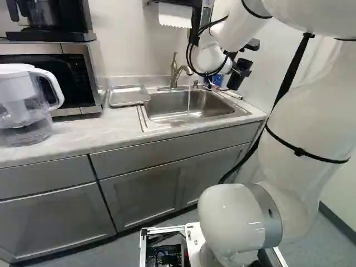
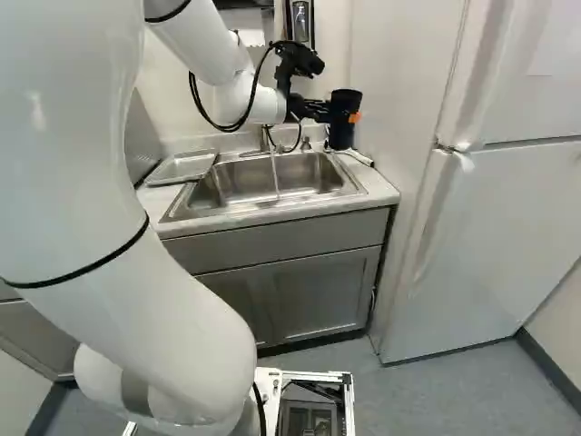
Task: Rinse the cup and place it in the tray
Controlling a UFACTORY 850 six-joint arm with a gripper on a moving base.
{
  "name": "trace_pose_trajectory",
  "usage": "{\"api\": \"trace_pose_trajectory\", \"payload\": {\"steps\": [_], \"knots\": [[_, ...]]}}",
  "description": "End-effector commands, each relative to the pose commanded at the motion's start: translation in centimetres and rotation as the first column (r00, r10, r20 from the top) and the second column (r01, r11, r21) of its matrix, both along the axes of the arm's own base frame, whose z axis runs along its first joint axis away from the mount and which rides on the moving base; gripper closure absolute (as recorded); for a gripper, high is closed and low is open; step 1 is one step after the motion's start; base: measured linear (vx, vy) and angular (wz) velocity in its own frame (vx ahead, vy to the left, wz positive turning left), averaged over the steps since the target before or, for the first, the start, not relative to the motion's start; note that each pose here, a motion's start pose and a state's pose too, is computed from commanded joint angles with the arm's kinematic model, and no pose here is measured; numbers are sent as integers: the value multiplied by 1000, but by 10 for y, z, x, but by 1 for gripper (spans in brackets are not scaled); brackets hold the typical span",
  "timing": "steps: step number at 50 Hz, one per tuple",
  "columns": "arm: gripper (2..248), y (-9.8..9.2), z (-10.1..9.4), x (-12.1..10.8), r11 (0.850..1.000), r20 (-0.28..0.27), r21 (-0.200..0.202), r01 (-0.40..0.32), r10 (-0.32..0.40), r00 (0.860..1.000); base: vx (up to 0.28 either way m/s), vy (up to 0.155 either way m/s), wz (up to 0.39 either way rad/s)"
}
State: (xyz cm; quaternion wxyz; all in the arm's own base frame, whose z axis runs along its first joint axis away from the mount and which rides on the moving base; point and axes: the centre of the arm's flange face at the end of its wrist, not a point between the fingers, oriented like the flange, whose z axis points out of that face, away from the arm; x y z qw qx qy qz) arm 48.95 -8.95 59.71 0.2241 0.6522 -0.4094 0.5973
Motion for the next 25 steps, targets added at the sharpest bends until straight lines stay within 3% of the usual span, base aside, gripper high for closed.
{"api": "trace_pose_trajectory", "payload": {"steps": [8, 25], "knots": [[125, 6, -2, 1, 998, -60, -23, -59, 57, 997, 0, 0, 0], [125, 12, -4, 5, 991, -86, -4, -137, 136, 987, 0, 0, 0]]}}
